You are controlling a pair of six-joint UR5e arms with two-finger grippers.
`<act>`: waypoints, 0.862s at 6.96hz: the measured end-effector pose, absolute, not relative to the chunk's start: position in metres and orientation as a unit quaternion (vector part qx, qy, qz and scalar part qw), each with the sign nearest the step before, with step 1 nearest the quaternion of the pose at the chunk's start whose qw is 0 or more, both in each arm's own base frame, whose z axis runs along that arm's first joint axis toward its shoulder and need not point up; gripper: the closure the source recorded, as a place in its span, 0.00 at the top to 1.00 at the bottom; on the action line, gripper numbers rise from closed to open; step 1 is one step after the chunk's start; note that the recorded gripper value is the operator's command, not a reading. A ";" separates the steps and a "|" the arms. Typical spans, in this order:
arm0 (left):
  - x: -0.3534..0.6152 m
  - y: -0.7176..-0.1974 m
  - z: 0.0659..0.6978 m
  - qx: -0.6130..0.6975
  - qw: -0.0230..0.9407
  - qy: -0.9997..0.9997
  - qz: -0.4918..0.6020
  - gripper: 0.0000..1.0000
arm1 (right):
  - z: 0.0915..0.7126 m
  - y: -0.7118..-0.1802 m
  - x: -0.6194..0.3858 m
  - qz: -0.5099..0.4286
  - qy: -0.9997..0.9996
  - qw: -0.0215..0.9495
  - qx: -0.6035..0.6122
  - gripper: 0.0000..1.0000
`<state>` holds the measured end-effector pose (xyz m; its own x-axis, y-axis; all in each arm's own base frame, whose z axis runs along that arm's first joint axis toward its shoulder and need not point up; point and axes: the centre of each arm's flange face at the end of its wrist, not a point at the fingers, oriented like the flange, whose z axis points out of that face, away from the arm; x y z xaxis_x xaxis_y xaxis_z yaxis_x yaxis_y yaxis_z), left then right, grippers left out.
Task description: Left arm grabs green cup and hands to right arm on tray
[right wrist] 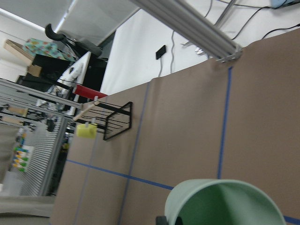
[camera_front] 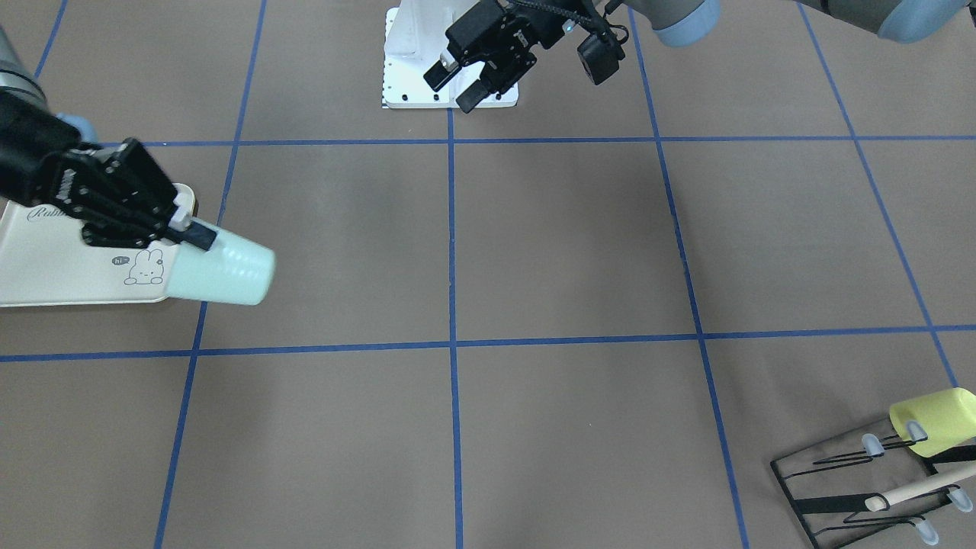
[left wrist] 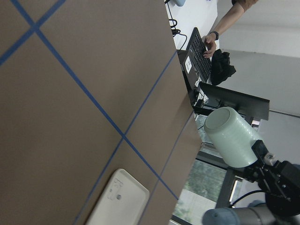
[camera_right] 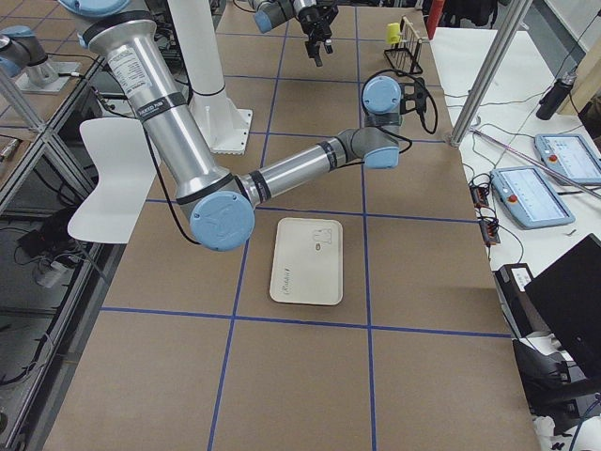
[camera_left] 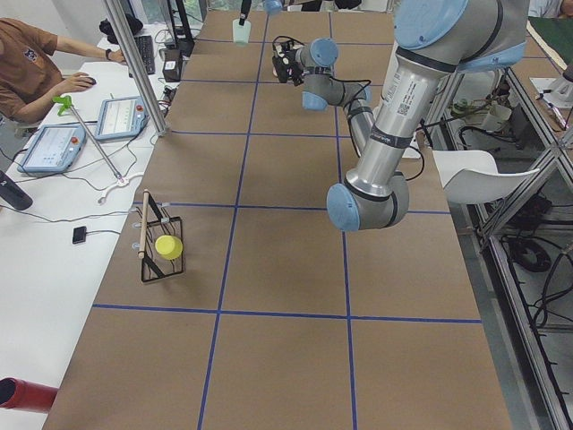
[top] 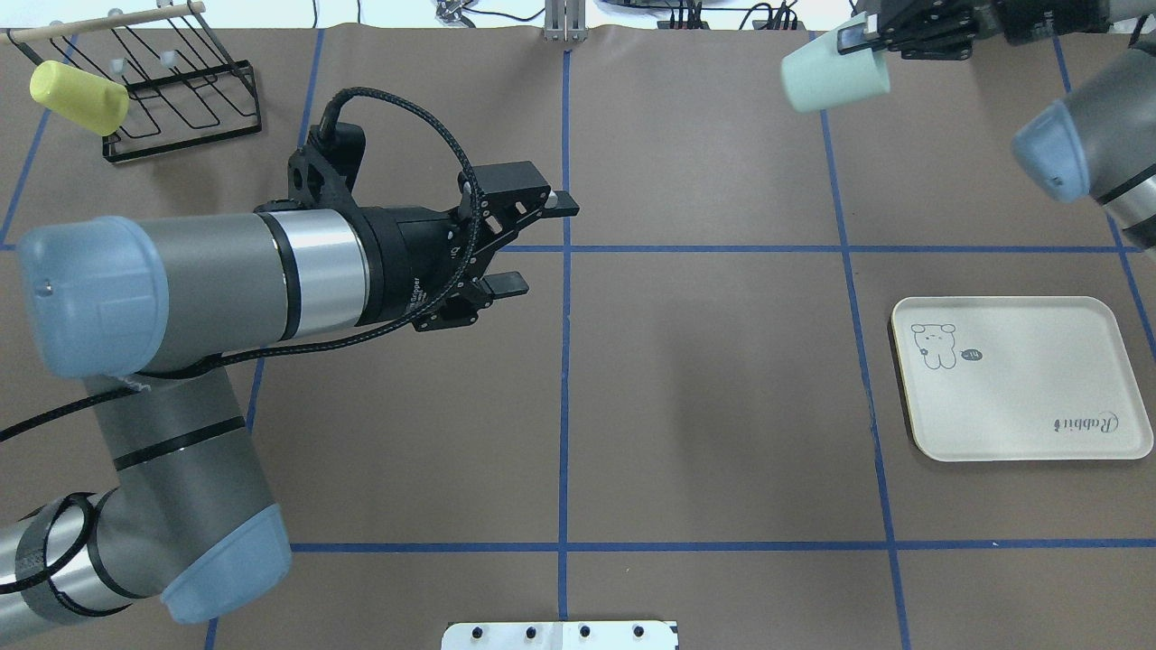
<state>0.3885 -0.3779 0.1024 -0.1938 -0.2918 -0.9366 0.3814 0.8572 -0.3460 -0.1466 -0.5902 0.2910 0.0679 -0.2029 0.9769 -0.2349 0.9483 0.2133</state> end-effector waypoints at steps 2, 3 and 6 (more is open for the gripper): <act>0.361 -0.408 0.116 0.103 0.726 0.642 -0.226 1.00 | 0.356 -0.597 -0.097 -0.023 -0.629 0.755 0.186 0.00; 0.339 -0.423 0.123 0.132 0.765 0.594 -0.211 1.00 | 0.392 -0.593 -0.087 -0.027 -0.601 0.771 0.209 0.00; 0.275 -0.438 0.145 0.179 0.832 0.493 -0.182 1.00 | 0.477 -0.585 -0.074 -0.071 -0.490 0.835 0.240 0.00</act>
<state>0.2746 -0.4376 0.1449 0.4476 -0.1264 -0.8852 0.4802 0.8691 0.1187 -0.0739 -0.5846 0.4774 0.5097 -0.3543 0.7840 -0.1161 0.8746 0.4707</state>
